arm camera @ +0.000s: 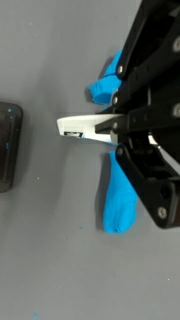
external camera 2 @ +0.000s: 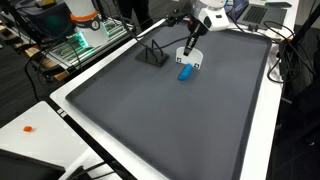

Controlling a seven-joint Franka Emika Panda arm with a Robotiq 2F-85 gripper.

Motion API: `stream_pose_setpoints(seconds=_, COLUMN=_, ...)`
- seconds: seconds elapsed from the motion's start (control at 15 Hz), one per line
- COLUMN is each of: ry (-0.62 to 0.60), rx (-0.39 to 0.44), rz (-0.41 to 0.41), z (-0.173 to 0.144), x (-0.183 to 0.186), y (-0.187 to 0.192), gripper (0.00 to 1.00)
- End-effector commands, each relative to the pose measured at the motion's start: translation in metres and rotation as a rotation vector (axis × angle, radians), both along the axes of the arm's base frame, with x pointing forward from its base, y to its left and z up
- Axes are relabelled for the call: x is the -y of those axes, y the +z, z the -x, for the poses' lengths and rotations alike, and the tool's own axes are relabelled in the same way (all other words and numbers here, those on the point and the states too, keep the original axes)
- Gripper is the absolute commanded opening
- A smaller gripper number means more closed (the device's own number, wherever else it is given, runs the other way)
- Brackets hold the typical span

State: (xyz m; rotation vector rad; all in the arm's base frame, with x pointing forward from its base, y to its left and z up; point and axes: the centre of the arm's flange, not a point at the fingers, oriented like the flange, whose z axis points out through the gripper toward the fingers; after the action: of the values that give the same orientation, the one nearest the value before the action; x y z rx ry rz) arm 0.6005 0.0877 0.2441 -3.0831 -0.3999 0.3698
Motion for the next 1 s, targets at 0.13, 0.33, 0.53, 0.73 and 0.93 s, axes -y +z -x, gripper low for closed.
stream_pose_setpoints(seconds=0.13, ry=-0.002, rx=-0.038, rz=-0.013, z=0.008, x=-0.005, y=-0.008, gripper=0.01)
stream_pose_setpoints(seconds=0.33, ry=-0.004, rx=-0.037, rz=-0.013, z=0.007, x=-0.005, y=-0.001, gripper=0.01)
stream_pose_setpoints(seconds=0.53, ry=-0.001, rx=-0.032, rz=-0.008, z=0.005, x=-0.005, y=0.006, gripper=0.01)
stream_pose_setpoints(seconds=0.73, ry=-0.001, rx=-0.022, rz=-0.003, z=0.003, x=-0.005, y=0.013, gripper=0.01)
stream_pose_setpoints(seconds=0.93, ry=-0.002, rx=-0.001, rz=0.01, z=-0.003, x=-0.001, y=0.024, gripper=0.01)
